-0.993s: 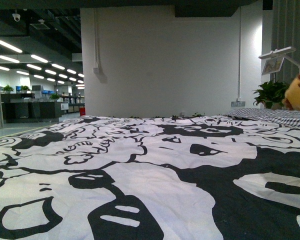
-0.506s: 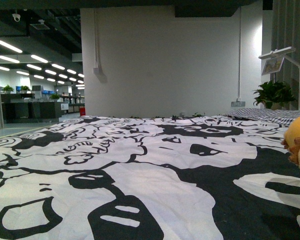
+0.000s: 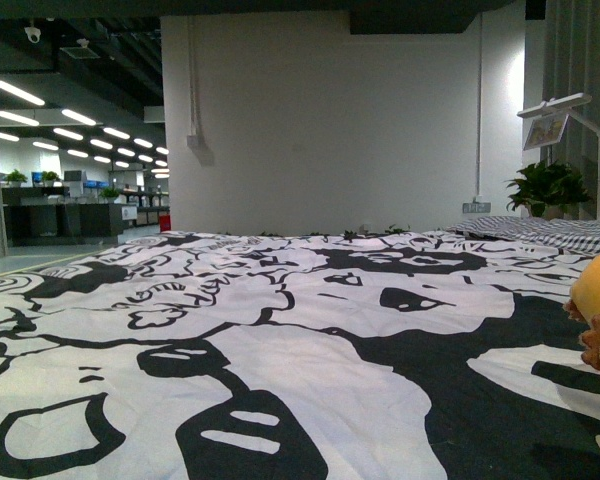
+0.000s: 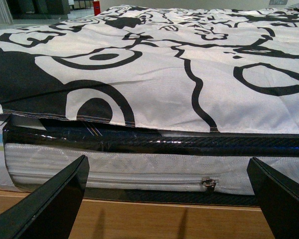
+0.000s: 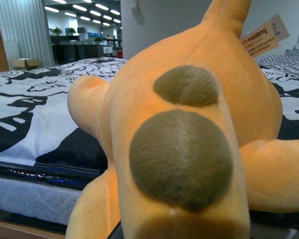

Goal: Put away toys

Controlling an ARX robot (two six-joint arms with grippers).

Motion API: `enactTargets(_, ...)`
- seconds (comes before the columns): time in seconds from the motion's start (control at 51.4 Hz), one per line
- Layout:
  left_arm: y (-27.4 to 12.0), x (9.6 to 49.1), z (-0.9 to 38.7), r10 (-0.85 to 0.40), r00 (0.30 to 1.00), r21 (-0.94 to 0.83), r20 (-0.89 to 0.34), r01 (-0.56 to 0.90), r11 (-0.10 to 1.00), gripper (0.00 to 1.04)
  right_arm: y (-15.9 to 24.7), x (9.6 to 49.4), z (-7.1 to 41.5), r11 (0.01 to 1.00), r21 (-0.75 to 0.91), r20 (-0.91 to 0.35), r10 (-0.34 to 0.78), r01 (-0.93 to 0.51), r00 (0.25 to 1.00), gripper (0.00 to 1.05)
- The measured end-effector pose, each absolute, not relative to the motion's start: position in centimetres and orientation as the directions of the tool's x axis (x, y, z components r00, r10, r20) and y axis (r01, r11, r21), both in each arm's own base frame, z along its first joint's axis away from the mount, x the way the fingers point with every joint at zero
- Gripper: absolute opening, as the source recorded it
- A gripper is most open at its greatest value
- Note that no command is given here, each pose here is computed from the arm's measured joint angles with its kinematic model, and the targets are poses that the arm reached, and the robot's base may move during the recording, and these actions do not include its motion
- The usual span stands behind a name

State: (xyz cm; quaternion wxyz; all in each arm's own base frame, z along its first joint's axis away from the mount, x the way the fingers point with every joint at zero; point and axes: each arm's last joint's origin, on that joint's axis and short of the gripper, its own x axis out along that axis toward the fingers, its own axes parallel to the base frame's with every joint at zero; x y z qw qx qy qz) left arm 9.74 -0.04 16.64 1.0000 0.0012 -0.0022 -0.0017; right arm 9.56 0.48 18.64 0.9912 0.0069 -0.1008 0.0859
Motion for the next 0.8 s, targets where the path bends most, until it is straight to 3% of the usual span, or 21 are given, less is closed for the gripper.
enactTargets(0.798, -0.03, 9.74, 16.64, -0.003, 1.000, 0.002, 0.004, 0.003, 1.000, 0.98, 0.50, 9.56, 18.62, 0.985, -0.002, 0.200, 0.168, -0.171, 0.965, 0.08)
